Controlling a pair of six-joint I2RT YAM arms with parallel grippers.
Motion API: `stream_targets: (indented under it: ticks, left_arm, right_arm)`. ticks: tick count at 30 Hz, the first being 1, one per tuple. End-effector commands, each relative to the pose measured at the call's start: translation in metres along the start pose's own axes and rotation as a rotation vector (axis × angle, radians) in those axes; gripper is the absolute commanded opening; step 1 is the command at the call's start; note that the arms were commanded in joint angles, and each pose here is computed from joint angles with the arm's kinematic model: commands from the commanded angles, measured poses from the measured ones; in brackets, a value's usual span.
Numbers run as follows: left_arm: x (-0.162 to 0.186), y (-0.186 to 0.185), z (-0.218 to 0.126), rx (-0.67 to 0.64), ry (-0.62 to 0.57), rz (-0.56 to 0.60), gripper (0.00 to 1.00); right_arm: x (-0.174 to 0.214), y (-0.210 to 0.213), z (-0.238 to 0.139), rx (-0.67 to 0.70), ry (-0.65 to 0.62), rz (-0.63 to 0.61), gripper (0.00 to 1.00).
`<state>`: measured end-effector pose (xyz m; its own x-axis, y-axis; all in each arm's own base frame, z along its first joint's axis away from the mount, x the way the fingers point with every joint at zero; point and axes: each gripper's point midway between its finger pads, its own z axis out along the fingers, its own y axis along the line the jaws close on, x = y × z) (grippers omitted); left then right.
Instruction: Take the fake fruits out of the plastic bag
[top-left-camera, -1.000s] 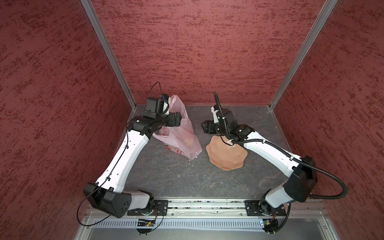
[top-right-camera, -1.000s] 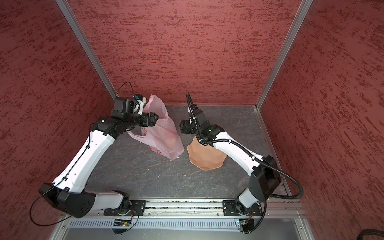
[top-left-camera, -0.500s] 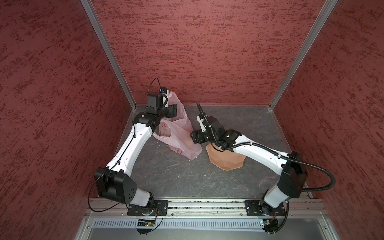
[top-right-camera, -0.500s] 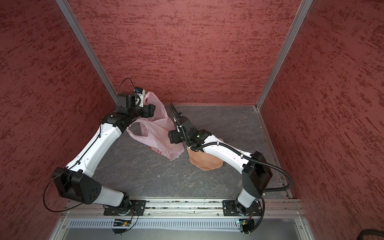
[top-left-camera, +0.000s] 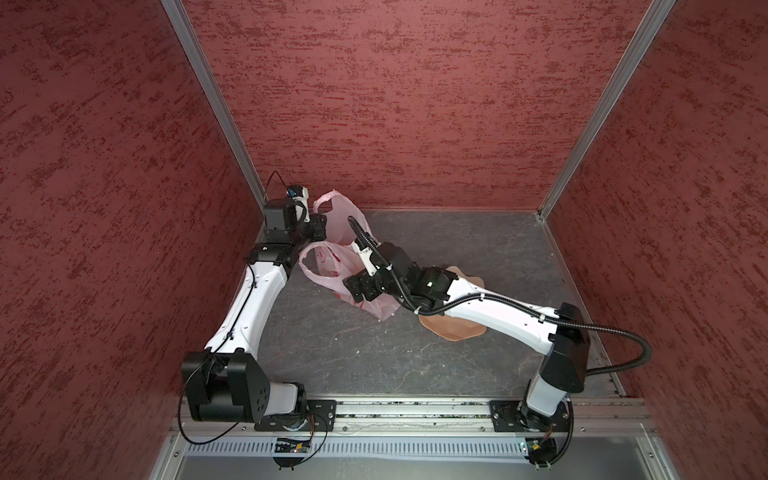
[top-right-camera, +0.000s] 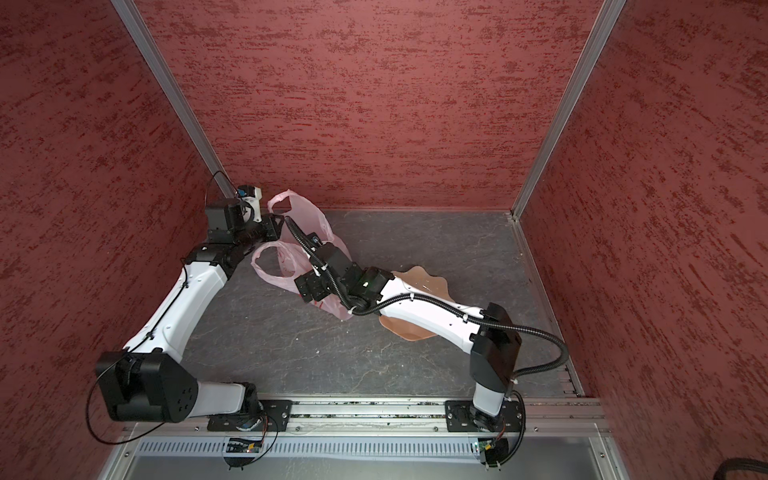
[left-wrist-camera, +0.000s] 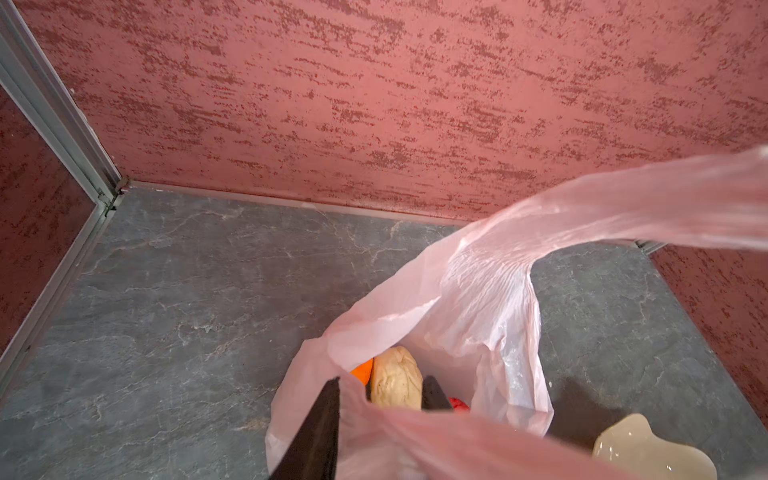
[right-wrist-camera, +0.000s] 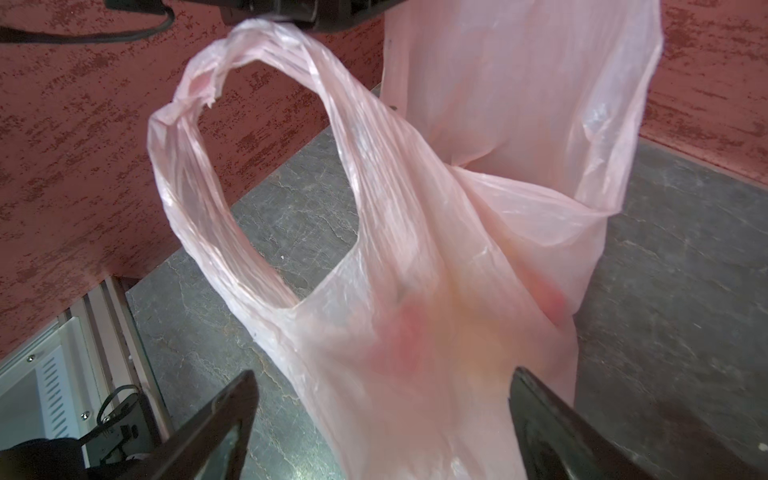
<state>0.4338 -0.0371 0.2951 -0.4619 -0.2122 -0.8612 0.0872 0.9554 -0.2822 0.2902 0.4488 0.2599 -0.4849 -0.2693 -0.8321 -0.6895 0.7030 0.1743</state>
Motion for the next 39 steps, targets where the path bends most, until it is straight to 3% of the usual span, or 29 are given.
stream_targets:
  ticks: [1,6,10,14,17,22,25,33,39]
  left_arm:
    - [-0.014,-0.002,-0.008,0.062,-0.065,-0.054,0.34]
    - [-0.011,0.003,-0.007,0.099,-0.067,-0.098,0.33]
    - [-0.01,0.006,-0.004,0.124,-0.074,-0.127,0.32]
    - [-0.008,0.008,0.001,0.147,-0.08,-0.167,0.27]
    - [-0.011,0.014,0.006,0.147,-0.1,-0.219,0.15]
    - [-0.024,0.028,0.011,0.123,-0.159,-0.327,0.02]
    - [-0.034,0.033,0.009,0.103,-0.193,-0.362,0.01]
    - [-0.06,0.041,0.002,0.085,-0.261,-0.418,0.0]
    - [-0.084,0.04,0.005,0.116,-0.256,-0.466,0.0]
  right_arm:
    - [0.002,0.0,0.012,0.032,0.022,-0.026,0.95]
    - [0.001,0.004,0.03,0.032,0.036,-0.039,0.92]
    - [-0.003,-0.002,0.045,0.065,0.024,-0.034,0.81]
    - [-0.01,-0.013,0.054,0.07,-0.006,0.005,0.52]
    - [-0.023,-0.02,0.052,0.062,-0.043,0.025,0.28]
    - [-0.055,-0.042,0.037,0.073,-0.132,0.046,0.06]
    - [-0.074,-0.058,0.027,0.067,-0.183,0.068,0.0]
    - [-0.118,-0.116,0.026,0.018,-0.277,0.182,0.0]
    - [-0.154,-0.133,0.03,-0.016,-0.308,0.157,0.0]
